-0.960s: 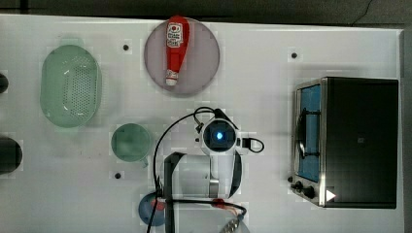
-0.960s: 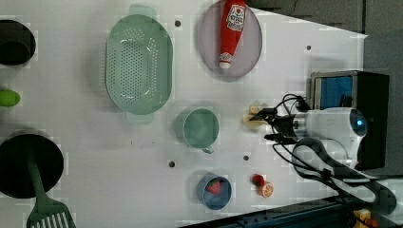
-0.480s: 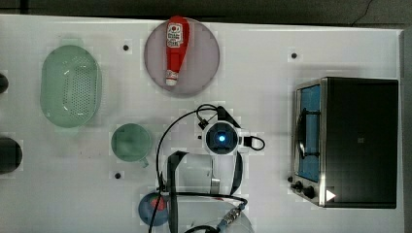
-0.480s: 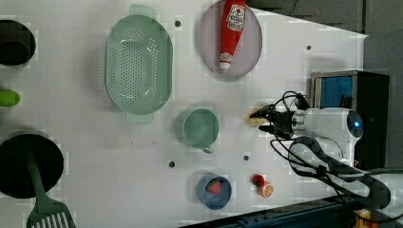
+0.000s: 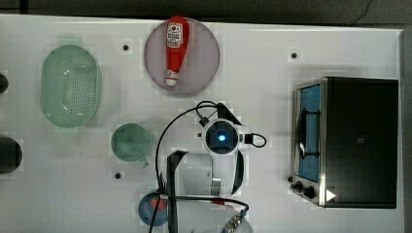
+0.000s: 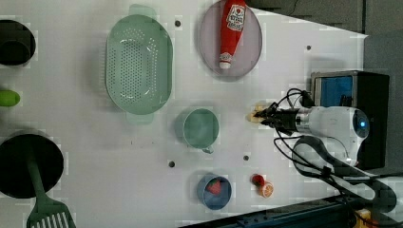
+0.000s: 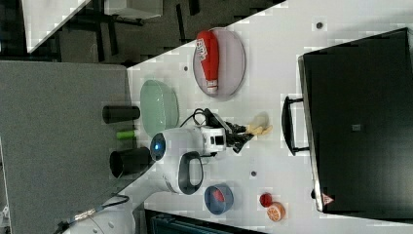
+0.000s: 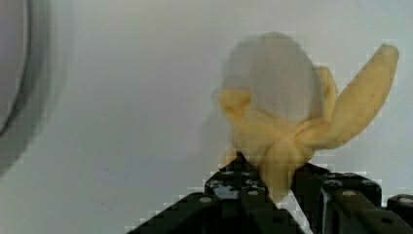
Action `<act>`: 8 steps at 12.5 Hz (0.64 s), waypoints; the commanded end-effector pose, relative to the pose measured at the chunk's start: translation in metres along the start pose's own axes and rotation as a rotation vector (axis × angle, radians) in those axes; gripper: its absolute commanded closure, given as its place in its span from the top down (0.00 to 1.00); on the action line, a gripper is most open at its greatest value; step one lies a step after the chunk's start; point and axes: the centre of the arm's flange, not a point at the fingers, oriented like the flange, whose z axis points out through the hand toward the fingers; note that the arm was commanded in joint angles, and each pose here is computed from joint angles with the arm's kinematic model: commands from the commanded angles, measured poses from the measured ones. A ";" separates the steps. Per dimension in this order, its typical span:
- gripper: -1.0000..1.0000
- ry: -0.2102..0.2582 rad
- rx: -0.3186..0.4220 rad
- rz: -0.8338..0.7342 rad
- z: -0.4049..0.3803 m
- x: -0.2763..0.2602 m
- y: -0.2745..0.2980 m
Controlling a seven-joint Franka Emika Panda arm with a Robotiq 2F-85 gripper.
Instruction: Pick Banana and place it in mug.
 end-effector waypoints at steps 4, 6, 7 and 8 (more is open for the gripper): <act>0.27 -0.017 0.025 0.104 -0.202 0.030 0.010; 0.27 -0.049 0.002 0.097 -0.252 0.023 0.015; 0.27 -0.064 -0.014 0.086 -0.267 0.016 0.014; 0.27 -0.057 -0.010 0.073 -0.279 0.007 0.008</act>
